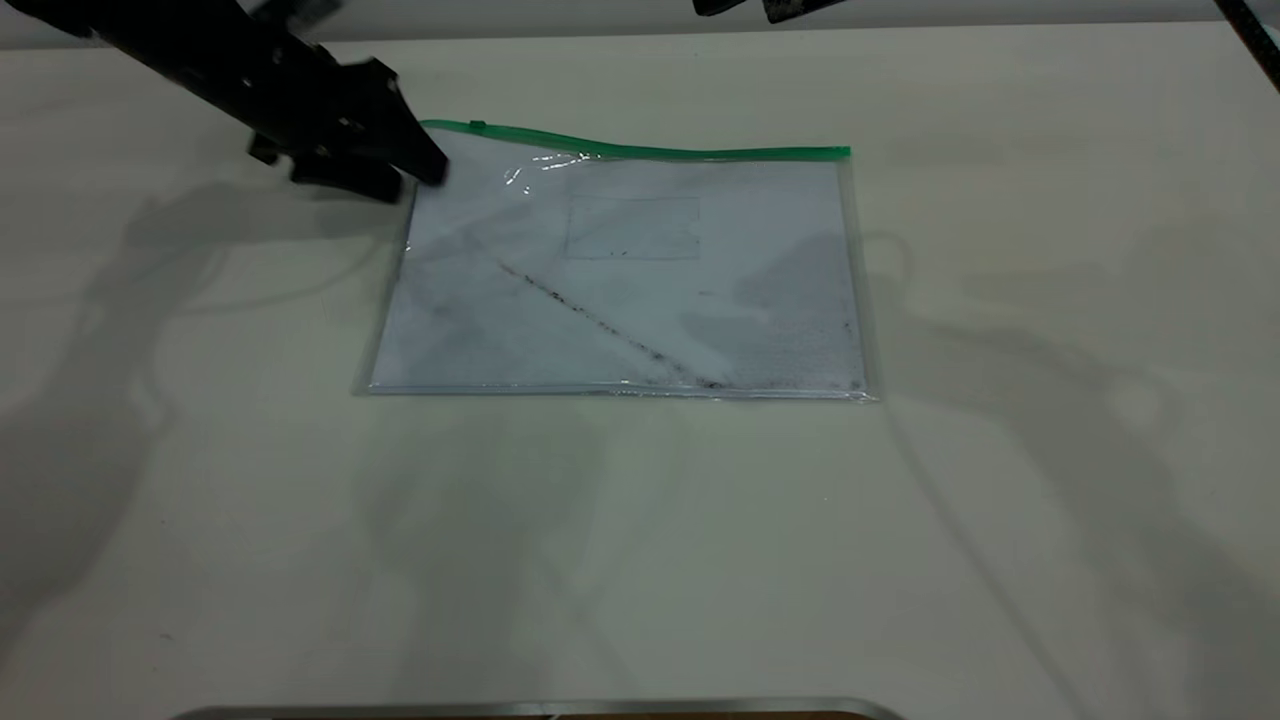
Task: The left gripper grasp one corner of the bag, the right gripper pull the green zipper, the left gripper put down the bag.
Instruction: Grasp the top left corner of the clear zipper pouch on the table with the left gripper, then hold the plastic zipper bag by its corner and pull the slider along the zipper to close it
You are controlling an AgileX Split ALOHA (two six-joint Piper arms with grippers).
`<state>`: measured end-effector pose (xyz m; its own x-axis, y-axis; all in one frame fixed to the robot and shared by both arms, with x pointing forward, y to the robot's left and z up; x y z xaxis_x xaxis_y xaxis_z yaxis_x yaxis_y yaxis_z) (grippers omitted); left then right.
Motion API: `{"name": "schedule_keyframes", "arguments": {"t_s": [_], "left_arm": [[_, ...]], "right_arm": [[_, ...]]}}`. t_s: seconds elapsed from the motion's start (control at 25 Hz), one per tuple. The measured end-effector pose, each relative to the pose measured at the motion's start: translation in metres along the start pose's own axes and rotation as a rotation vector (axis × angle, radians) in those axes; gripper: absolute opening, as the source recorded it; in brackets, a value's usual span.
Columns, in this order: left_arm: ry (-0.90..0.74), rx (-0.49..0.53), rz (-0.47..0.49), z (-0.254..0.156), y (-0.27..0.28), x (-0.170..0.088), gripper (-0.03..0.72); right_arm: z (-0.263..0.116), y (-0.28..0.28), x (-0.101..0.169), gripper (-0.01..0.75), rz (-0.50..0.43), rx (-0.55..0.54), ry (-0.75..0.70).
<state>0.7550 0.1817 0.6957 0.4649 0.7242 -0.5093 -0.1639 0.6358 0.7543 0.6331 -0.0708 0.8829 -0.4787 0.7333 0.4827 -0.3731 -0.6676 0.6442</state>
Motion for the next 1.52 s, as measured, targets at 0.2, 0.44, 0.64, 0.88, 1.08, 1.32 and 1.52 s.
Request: {"name": "schedule_keyframes", "arguments": {"t_s": [0.2, 0.44, 0.64, 0.88, 1.08, 1.32, 1.52], "left_arm": [[-0.029, -0.023, -0.04, 0.003, -0.009, -0.011, 0.59], [-0.048, -0.028, -0.037, 0.005, -0.009, -0.01, 0.438], [-0.112, -0.004, -0.023, 0.001, -0.009, -0.008, 0.141], [-0.251, -0.025, -0.048, 0.004, -0.009, -0.014, 0.055], [-0.596, -0.031, -0.119, 0.011, 0.002, -0.04, 0.055], [-0.931, -0.039, -0.238, 0.005, 0.006, -0.066, 0.055], [-1.105, -0.048, -0.323, -0.003, 0.006, -0.081, 0.055]], "right_arm": [[0.007, 0.0, 0.001, 0.566, 0.003, -0.015, 0.004], [0.007, 0.0, 0.0, 0.566, -0.003, -0.018, 0.003], [0.021, 0.002, -0.012, 0.566, -0.079, -0.068, 0.047], [0.035, -0.012, -0.02, 0.566, -0.115, -0.091, 0.217], [0.034, -0.048, -0.043, 0.566, -0.124, -0.067, 0.251], [0.053, -0.092, -0.046, 0.566, -0.059, -0.089, 0.318], [0.047, -0.118, -0.039, 0.566, 0.03, -0.062, 0.357]]}}
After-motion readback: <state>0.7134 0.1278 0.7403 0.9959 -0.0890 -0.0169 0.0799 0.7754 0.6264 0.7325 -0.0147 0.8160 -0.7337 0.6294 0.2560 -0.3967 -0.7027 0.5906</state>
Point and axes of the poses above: a point on each arm's last joint axis where the gripper is mounted, y pointing back along that axis away from the gripper, x along the wrist's bending axis when the last joint is at zero, z = x × y, the point moved 9 cm from there along -y, pointing out along that axis toward the gripper, and after that the axes turned 8 degrees about -y, right-handed, at the moved point
